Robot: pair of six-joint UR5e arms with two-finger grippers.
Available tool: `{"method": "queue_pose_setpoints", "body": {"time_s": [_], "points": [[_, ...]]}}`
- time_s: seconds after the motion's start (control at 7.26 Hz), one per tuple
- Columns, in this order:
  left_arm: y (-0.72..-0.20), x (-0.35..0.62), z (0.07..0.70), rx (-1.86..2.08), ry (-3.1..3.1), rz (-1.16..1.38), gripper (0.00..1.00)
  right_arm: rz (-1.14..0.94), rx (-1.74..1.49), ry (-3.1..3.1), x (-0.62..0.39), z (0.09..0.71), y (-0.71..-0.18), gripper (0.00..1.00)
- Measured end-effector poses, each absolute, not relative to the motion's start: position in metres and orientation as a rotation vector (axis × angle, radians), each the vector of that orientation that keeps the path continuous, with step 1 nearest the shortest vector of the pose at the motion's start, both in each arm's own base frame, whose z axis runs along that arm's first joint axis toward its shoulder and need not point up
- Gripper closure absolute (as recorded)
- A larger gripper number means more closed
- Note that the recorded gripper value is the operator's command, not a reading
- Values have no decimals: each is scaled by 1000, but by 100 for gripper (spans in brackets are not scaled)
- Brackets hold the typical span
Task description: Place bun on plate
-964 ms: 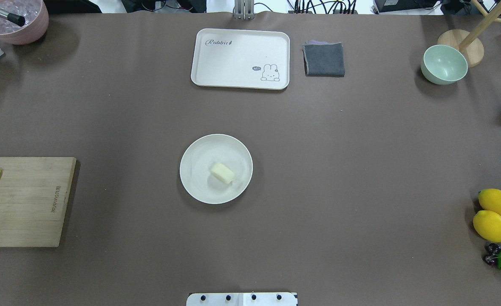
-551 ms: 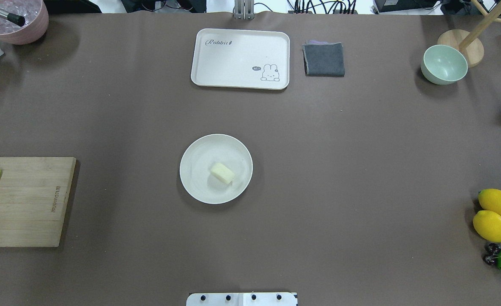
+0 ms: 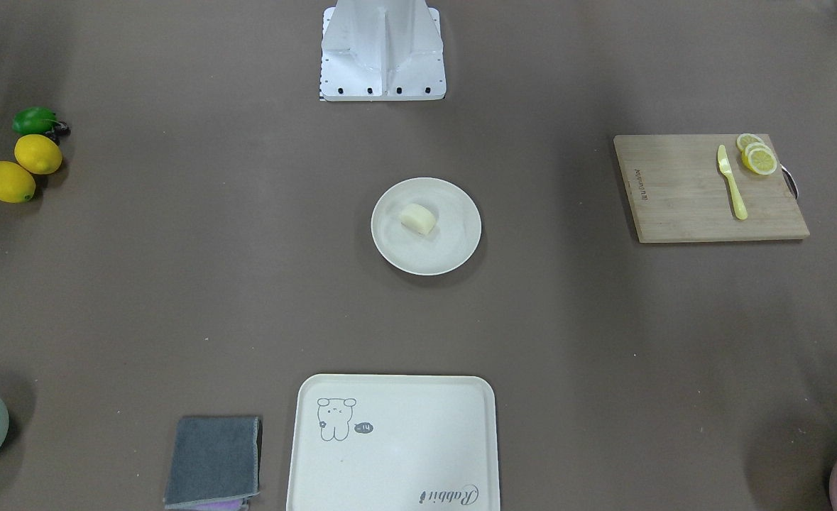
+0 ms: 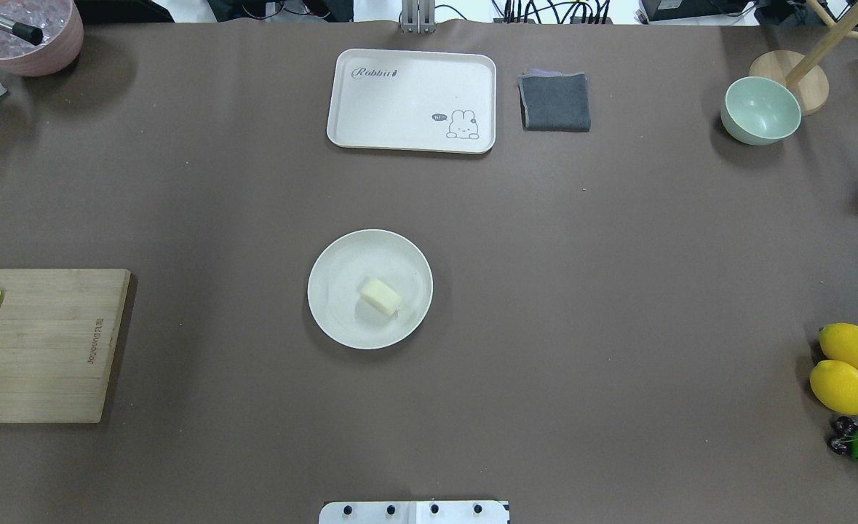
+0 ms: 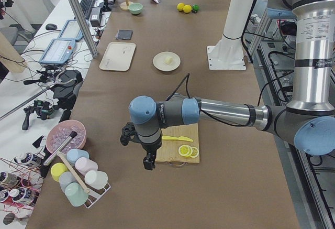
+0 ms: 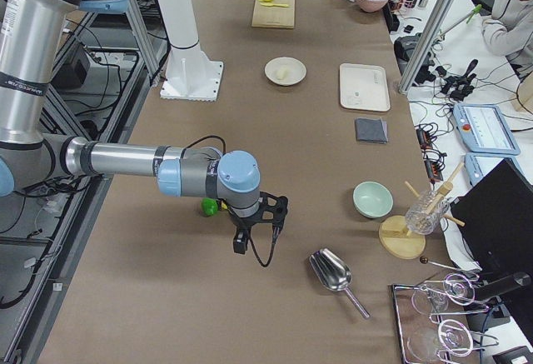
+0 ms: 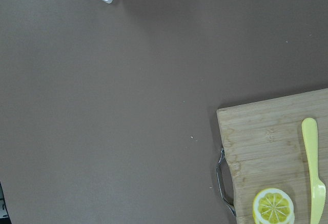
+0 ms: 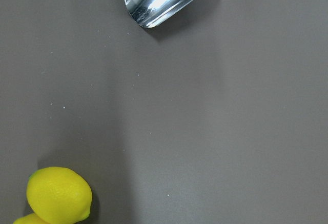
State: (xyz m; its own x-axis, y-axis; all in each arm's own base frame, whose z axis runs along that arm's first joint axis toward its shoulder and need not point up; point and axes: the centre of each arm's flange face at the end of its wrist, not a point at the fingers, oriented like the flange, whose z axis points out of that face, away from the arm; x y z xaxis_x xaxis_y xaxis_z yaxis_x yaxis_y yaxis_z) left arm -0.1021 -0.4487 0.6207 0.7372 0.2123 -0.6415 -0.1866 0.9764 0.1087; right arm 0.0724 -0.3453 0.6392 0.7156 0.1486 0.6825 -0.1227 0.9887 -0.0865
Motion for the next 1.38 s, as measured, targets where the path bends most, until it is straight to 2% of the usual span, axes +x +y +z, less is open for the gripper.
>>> {"method": "queue_pose_setpoints", "body": {"time_s": [1.38], "points": [[-445,-104,616,57,706,224,3,157,-56,-757,72,649,-344,0]]}}
